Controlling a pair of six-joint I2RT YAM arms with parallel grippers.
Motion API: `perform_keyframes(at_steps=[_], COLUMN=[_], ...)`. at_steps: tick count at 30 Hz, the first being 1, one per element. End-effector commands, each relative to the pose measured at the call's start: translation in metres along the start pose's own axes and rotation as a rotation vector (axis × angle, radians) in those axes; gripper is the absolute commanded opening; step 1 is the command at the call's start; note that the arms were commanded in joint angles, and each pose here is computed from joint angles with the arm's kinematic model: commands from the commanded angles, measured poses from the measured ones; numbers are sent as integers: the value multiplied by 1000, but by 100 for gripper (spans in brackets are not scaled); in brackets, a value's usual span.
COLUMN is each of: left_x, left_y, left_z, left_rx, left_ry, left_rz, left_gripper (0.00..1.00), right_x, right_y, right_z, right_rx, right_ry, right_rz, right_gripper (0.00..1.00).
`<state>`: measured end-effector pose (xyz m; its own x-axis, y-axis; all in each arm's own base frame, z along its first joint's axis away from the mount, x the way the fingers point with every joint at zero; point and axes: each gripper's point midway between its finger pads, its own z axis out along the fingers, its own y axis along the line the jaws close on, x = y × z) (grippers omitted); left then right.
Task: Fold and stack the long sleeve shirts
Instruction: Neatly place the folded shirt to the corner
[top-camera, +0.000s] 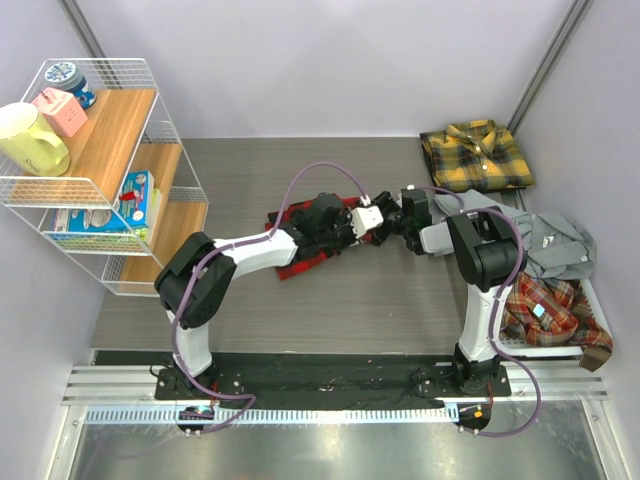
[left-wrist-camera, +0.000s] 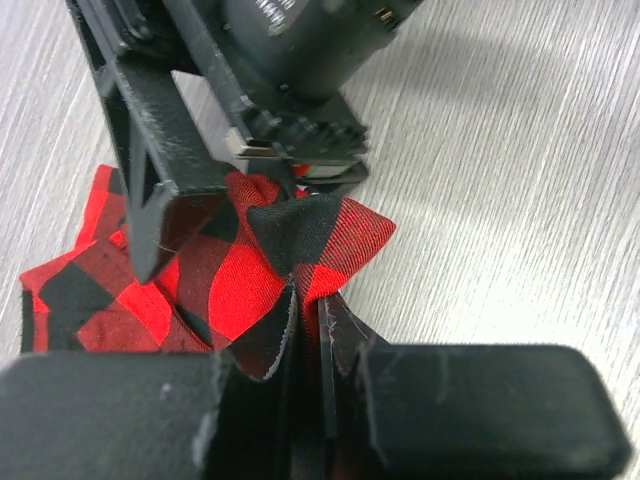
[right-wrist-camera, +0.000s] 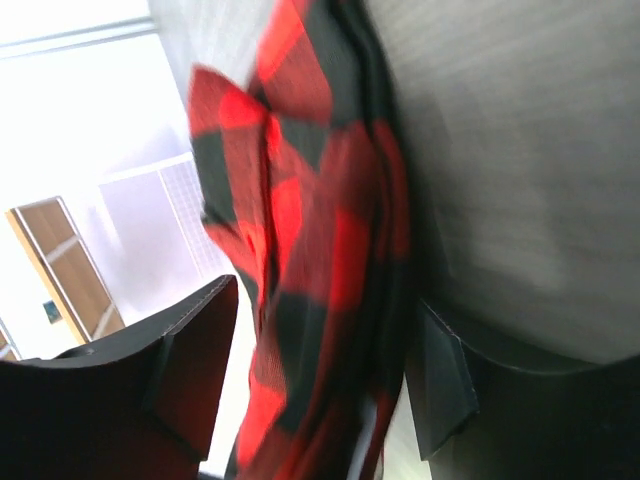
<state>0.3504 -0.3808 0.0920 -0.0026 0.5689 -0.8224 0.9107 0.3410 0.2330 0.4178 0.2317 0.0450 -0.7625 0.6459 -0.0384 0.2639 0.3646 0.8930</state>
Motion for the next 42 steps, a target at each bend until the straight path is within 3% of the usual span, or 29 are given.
perform_keyframes(at_steps=[1, 6, 7, 8, 11, 12, 14, 15, 17, 18, 23, 24, 29, 34, 42], left_x=[-44, -39, -37, -38, -36, -38, -39, -36, -22, -22, 8, 12, 37, 56, 68], left_y=[18, 20, 20, 22, 37, 44, 63, 62, 64, 62, 59, 60, 62, 63, 63], left_z=[-19, -21, -20, -20, -26, -31, -51, -60, -75, -86, -109, -112, -117, -114, -111], left_rx=[-26, -23, -22, -25, -71, -89, -125, -106, -103, -101, -110, -123, -171, -198, -219], left_ry=[-105, -98, -92, -91, -74, -73, -63, -44, 3, 9, 93, 104, 181, 267, 293], left_rz=[-1, -4, -7, -10, -54, -79, -189, -225, -272, -273, -279, -274, -297, -331, -348], left_gripper=[9, 8, 9, 11, 37, 58, 76, 89, 100, 100, 100, 100, 100, 100, 100], right_x=[-19, -28, -28, -28, -32, -41, -50, -65, -82, -97, -142, -160, -209, -267, -315], right_y=[-4, 5, 8, 8, 21, 42, 38, 63, 59, 79, 79, 100, 108, 138, 166], right_z=[22, 35, 38, 40, 43, 42, 37, 34, 25, 22, -2, -10, -40, -79, -120], right_rx=[2, -21, -27, -25, -23, -44, 49, 42, 134, 131, 284, 286, 364, 417, 510], right_ry=[-79, -99, -96, -89, -71, -85, -88, -122, -136, -160, -124, -158, -189, -299, -436], right_rz=[6, -15, -38, -43, -134, -198, -334, -404, -487, -612, -787, -873, -1007, -1144, -1284], right_gripper=[69, 62, 56, 38, 6, 4, 1, 1, 1, 1, 1, 1, 1, 1, 1])
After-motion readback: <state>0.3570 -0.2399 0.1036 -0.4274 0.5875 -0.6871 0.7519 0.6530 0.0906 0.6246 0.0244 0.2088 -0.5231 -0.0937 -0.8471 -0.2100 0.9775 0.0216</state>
